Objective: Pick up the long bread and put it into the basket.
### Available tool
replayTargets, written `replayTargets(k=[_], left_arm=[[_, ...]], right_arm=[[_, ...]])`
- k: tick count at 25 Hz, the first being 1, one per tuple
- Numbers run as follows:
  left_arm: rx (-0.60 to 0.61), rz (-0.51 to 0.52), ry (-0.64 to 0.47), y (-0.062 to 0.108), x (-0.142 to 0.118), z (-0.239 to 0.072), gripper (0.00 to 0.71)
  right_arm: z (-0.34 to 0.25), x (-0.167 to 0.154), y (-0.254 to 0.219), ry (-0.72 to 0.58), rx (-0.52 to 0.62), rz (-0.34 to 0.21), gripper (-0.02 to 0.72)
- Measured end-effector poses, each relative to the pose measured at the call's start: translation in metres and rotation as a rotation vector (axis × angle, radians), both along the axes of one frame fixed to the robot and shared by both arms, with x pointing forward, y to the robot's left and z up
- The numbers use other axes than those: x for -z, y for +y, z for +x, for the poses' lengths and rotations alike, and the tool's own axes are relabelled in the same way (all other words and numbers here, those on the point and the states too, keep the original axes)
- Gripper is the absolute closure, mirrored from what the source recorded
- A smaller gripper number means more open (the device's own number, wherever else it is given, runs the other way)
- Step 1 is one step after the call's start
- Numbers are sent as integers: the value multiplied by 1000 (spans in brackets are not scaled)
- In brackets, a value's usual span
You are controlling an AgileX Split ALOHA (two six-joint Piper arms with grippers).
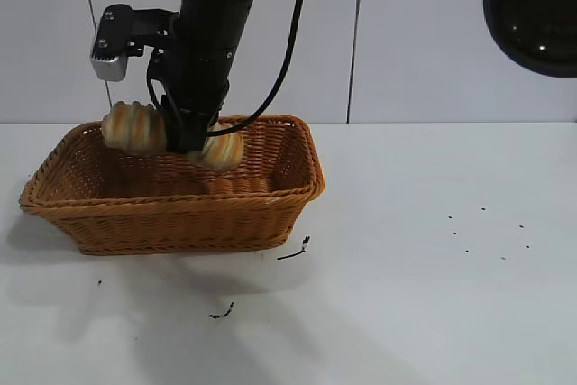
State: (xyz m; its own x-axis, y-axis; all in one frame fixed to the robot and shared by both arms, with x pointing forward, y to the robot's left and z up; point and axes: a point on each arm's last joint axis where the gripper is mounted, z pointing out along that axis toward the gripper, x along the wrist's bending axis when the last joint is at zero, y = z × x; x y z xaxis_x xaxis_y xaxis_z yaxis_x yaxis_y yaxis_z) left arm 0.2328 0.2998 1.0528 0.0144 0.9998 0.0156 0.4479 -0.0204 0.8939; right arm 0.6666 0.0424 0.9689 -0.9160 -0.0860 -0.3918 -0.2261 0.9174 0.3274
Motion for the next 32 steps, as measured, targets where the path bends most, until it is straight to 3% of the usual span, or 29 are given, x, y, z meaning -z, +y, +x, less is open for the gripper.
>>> replayTargets(k=[2,4,9,13,18,21,26,32], left_arm=[[0,0,0,0,0,0,17],[0,0,0,0,0,0,17],[0,0,0,0,0,0,17],[0,0,0,0,0,0,17],[0,0,0,0,0,0,17],[0,0,0,0,0,0,17],[0,0,0,0,0,0,17],[0,0,0,0,0,0,17]], right_arm=[[2,0,-2,13,17,16,107],[4,0,-4,25,37,29,44],[7,-4,-9,38,65,54,14],[10,-29,-20,61,146,136,14],[11,-83,-44,193,538,370,14],[11,-107,-65,262,763,448,14],[21,-110,-104,372,1041,452,14],[51,-107,-177,313,1250,440,14]])
